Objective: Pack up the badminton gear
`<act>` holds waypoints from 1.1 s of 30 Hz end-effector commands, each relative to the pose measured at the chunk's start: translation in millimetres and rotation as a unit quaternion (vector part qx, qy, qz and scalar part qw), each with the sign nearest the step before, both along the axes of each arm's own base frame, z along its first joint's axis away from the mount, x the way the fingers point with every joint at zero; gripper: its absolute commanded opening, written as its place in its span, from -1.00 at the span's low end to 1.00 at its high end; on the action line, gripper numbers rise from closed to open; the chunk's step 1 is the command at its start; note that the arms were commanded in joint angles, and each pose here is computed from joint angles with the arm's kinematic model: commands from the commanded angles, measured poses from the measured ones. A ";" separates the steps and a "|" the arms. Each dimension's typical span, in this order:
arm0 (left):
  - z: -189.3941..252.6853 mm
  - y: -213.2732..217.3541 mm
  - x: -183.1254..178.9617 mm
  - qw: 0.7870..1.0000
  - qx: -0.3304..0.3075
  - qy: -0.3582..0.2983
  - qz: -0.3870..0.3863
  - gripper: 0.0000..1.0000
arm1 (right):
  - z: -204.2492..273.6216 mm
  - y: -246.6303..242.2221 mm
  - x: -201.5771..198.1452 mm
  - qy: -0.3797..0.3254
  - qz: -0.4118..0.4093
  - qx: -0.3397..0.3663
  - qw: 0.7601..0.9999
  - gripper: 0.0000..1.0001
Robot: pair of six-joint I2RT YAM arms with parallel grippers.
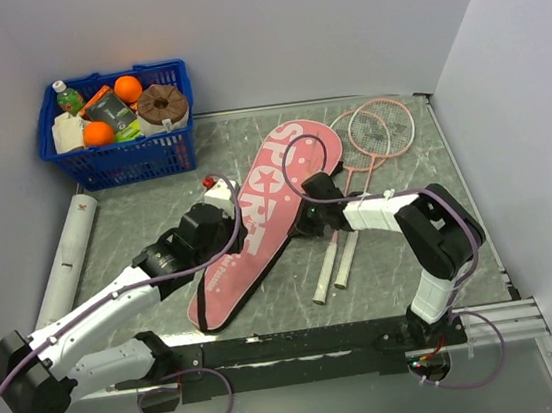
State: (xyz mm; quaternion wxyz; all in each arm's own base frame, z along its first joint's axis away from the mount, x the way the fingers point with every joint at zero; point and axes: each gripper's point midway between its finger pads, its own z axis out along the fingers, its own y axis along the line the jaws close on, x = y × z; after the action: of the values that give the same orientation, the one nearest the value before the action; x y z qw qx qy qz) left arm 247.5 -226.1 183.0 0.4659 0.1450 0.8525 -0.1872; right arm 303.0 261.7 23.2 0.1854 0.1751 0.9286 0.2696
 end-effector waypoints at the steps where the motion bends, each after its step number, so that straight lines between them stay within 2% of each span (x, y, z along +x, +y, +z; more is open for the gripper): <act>1: 2.8 -1.9 4.3 1.000 0.005 -0.019 -0.005 -0.28 | 15.0 10.0 24.1 -0.031 -0.014 0.015 0.999 -0.59; 5: -5.2 -1.0 4.0 1.000 0.016 -0.014 -0.007 -0.30 | 21.7 8.9 27.3 -0.040 -0.015 0.013 0.999 -0.74; 9: -8.4 -2.4 3.8 1.000 0.020 -0.012 -0.012 -0.32 | 27.7 7.9 30.0 -0.047 -0.014 0.005 0.999 -1.00; 12: -11.3 -4.2 2.4 0.999 0.023 -0.008 -0.021 -0.36 | 32.4 8.8 32.7 -0.055 -0.012 0.003 0.998 -1.00; 15: -11.1 -10.2 -1.7 0.999 0.013 -0.009 -0.042 -0.87 | 39.2 8.2 34.8 -0.064 -0.011 0.004 0.998 -1.00; 17: -11.4 -13.7 -3.6 0.998 0.010 -0.008 -0.053 -0.98 | 45.1 8.7 36.4 -0.073 -0.009 0.007 0.997 -1.00; 20: -15.2 -19.6 -7.9 0.997 0.013 -0.002 -0.075 -0.98 | 59.9 10.2 38.2 -0.091 -0.003 0.012 0.996 -1.00; 23: -16.9 -26.3 -13.4 0.996 0.027 -0.010 -0.090 -0.87 | 74.7 11.0 39.3 -0.103 0.004 0.014 0.995 -1.00; 27: -23.0 -31.2 -20.9 0.994 0.049 -0.013 -0.098 -0.21 | 96.9 14.3 42.4 -0.121 0.018 0.018 0.992 -1.00; 30: -30.2 -32.1 -25.0 0.993 0.072 -0.010 -0.098 -0.04 | 108.2 14.4 42.1 -0.131 0.022 0.021 0.991 -1.00; 33: -40.3 -32.9 -29.1 0.990 0.101 -0.002 -0.101 0.04 | 117.0 13.4 42.5 -0.140 0.023 0.021 0.990 -1.00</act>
State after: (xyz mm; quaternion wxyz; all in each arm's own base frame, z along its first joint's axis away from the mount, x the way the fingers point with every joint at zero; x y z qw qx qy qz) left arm 217.4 -256.2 143.3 0.4254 0.2656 0.8476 -0.1732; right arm 335.9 273.0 94.3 0.2597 0.1335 0.9104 0.2931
